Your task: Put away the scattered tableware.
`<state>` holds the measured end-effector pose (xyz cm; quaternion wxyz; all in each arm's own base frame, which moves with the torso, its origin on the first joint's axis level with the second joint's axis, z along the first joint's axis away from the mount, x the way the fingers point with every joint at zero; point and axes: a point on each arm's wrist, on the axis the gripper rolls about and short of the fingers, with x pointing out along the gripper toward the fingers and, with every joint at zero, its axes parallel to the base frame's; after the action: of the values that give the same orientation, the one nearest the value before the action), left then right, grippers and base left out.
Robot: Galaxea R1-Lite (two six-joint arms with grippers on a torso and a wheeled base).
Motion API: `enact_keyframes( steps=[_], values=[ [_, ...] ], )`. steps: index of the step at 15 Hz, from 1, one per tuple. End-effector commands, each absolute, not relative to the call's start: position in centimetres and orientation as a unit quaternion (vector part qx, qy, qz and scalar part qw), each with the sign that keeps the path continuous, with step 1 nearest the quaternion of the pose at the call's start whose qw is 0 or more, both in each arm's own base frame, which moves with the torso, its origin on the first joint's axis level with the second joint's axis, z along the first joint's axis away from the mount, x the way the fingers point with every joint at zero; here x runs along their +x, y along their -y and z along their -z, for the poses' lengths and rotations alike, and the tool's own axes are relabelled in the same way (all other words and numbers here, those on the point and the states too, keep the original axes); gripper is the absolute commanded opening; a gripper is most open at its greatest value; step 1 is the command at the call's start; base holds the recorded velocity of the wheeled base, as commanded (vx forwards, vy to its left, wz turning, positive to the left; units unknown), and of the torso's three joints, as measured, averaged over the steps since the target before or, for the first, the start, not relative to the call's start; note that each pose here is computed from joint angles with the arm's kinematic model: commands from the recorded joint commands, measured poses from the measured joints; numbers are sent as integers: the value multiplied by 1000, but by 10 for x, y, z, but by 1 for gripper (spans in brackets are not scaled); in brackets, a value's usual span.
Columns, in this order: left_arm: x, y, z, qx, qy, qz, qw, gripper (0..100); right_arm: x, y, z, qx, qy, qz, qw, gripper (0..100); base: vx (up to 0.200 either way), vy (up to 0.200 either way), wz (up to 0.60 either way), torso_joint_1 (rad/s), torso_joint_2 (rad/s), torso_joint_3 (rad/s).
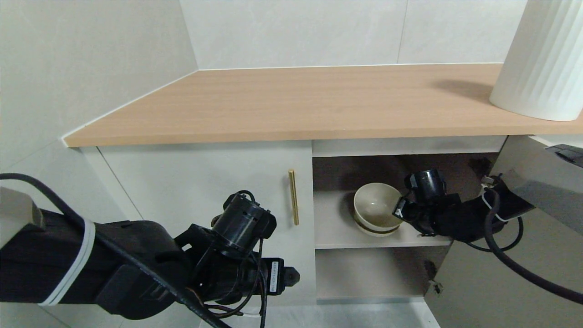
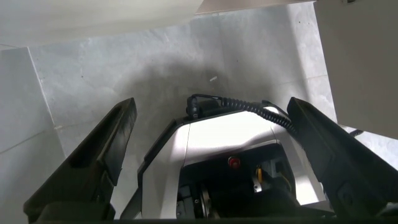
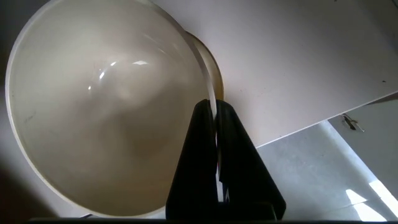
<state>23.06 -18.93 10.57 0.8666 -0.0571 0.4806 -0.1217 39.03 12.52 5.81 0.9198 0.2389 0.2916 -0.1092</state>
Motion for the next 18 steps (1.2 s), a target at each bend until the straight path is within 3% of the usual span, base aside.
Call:
enact_keyframes(
  steps=[1,5,6,18],
  values=[
    [231,189,-105,-57,-481,121,867,100,391,-126,-56,238,-294,110,919,0,0,0,0,0,0,0],
    [231,189,-105,-57,-481,121,867,100,391,-126,-56,238,-294,109,919,0,0,0,0,0,0,0],
    [231,189,-105,-57,-481,121,867,100,391,-126,-56,236,-295,109,920,100,0,0,0,0,0,0],
    [231,189,-106,-58,-480,121,867,100,388,-126,-61,232,-293,105,922,100,0,0,0,0,0,0]
  ],
)
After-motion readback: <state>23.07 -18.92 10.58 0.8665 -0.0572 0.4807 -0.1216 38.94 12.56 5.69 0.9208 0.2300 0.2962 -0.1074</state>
